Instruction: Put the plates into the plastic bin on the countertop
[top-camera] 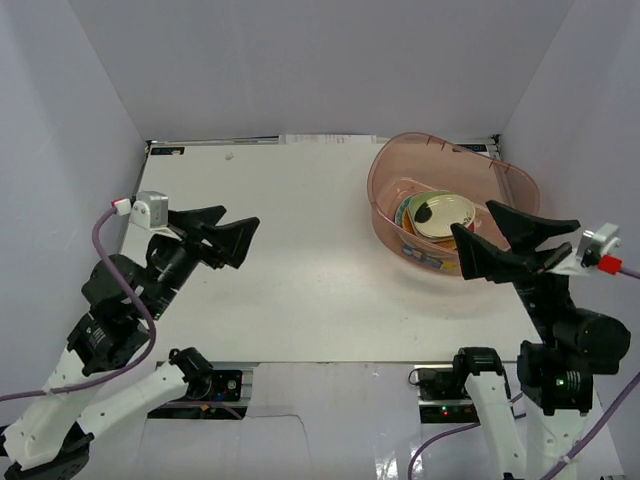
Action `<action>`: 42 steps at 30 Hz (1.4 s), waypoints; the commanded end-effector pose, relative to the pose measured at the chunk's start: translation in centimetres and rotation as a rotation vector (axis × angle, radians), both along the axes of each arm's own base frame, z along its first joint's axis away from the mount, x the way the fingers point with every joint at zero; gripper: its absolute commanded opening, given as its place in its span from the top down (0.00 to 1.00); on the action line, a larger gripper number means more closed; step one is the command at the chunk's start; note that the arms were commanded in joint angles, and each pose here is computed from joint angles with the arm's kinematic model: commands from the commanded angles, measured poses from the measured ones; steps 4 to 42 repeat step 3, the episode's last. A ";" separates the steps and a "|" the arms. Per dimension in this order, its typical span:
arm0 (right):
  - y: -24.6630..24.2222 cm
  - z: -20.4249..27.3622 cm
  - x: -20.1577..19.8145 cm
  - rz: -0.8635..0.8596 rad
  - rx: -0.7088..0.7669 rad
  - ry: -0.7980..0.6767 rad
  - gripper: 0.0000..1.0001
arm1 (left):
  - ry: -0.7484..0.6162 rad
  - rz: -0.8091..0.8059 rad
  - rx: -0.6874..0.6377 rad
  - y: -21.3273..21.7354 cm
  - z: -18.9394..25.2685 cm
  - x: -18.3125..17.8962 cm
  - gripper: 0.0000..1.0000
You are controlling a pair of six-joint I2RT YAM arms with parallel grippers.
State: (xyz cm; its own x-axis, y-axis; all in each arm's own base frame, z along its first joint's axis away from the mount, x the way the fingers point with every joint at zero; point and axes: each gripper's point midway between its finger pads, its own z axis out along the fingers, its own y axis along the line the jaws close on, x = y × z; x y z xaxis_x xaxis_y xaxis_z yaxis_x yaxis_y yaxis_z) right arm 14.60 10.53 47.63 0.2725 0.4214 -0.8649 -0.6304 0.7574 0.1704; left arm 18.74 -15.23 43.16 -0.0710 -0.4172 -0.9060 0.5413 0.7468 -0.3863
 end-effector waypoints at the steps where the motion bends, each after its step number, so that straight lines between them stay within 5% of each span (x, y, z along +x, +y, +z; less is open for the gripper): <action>1: -1.3 -0.3 0.0 -0.078 0.039 0.011 0.10 | -0.015 -0.013 -0.008 0.5 0.7 -0.8 0.02; 42: -1.2 -0.8 -0.1 -0.070 0.030 0.041 0.10 | -0.007 -0.014 -0.021 0.9 1.1 -1.2 0.02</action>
